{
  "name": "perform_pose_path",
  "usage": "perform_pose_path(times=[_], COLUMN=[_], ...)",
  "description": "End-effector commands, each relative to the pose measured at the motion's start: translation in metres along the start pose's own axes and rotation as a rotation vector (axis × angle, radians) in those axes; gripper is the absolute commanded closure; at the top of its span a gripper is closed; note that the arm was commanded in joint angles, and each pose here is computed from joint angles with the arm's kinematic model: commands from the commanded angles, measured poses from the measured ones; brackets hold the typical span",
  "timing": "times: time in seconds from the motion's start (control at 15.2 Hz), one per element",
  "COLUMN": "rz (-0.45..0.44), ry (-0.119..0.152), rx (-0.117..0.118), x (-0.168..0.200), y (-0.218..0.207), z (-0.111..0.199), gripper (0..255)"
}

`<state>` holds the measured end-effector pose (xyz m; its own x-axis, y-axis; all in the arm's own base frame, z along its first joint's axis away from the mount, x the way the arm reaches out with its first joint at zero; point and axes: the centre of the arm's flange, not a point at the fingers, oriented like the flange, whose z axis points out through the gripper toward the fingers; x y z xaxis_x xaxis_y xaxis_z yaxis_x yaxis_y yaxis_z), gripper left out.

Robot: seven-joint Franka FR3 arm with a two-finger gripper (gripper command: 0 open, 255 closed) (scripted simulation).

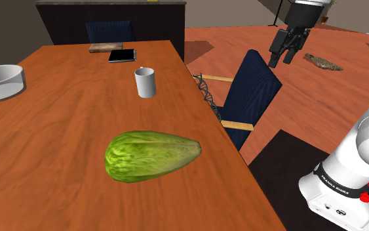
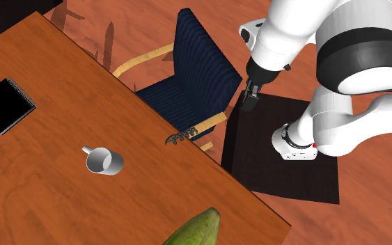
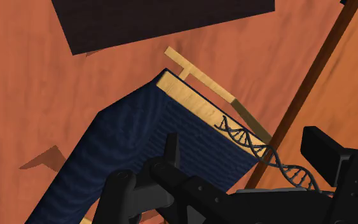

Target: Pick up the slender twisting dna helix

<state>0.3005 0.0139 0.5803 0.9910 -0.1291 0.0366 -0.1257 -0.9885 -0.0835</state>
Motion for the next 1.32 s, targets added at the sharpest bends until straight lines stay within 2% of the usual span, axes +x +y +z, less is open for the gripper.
perform_pose_path(times=[0.0, 0.59, 1.25], rz=[0.000, -0.532, -1.122], ry=[0.000, 0.159, 0.337], rx=[0.000, 0.090, 0.190], x=[0.000, 0.057, 0.121], y=[0.000, -0.003, -0.051], z=[0.000, 0.089, 0.175], gripper=[0, 0, 0])
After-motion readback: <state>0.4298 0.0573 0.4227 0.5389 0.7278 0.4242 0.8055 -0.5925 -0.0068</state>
